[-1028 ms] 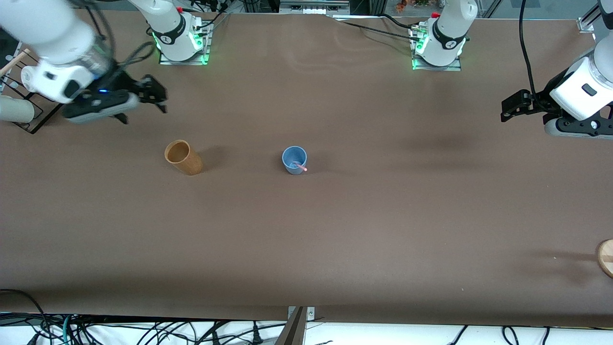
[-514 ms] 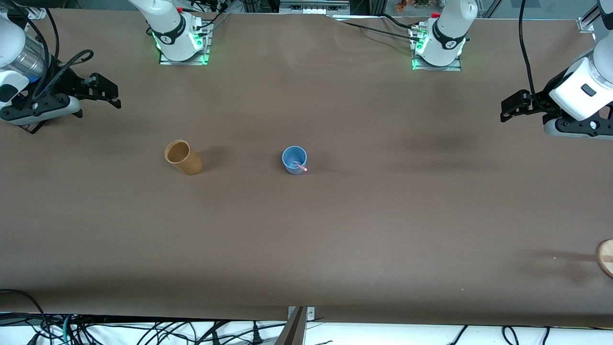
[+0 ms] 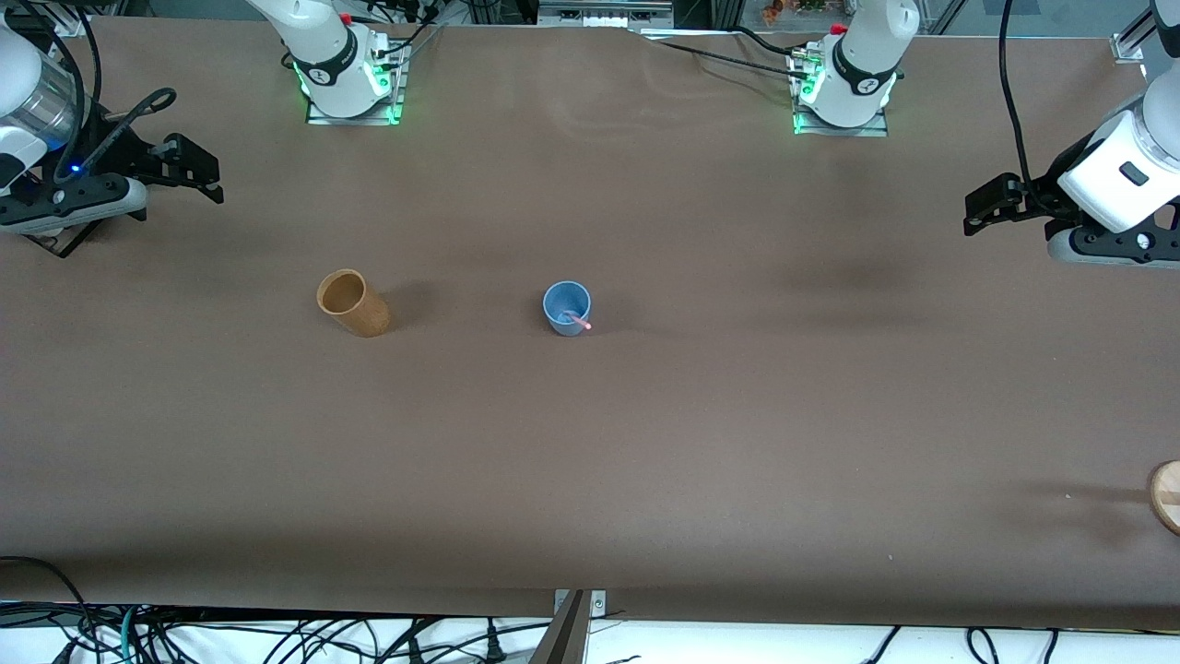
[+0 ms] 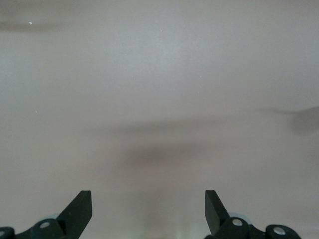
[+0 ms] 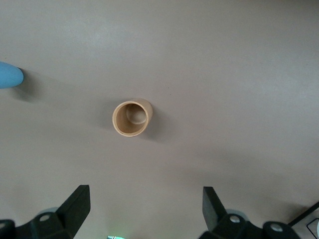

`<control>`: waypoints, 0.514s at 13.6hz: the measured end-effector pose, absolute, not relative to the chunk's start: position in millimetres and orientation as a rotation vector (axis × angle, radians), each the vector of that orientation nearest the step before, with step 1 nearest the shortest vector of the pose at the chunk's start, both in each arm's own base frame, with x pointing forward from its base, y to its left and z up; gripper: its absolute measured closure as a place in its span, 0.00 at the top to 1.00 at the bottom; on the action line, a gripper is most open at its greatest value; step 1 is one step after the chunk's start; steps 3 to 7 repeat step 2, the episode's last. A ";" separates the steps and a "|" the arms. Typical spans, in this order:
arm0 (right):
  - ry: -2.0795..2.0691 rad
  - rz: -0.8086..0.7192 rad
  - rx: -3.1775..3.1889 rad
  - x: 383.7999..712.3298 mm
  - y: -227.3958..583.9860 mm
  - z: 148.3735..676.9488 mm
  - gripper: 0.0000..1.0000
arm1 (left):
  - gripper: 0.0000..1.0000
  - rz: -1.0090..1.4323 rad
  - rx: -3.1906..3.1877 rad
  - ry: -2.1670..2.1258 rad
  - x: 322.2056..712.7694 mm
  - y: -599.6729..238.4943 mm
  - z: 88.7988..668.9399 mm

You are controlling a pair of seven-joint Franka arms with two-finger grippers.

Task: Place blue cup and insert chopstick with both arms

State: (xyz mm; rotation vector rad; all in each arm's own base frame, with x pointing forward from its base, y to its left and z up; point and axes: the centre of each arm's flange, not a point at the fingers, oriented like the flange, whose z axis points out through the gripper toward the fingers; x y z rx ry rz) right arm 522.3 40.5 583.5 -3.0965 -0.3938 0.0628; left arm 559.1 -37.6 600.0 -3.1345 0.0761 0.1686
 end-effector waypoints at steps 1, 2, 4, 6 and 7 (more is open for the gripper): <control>-0.394 0.063 -3.097 522.3 40.5 583.5 1.00 | 1.00 0.168 -3.135 0.076 559.1 -37.7 600.1; -0.394 0.063 -3.097 522.3 40.4 583.5 1.00 | 1.00 0.168 -3.135 0.076 559.1 -37.7 600.2; -0.394 0.063 -3.097 522.3 40.4 583.5 1.00 | 1.00 0.168 -3.135 0.076 559.1 -37.7 600.2; -0.394 0.063 -3.097 522.3 40.4 583.5 1.00 | 1.00 0.168 -3.135 0.076 559.1 -37.7 600.2; -0.394 0.063 -3.097 522.3 40.4 583.5 1.00 | 1.00 0.168 -3.135 0.076 559.1 -37.7 600.2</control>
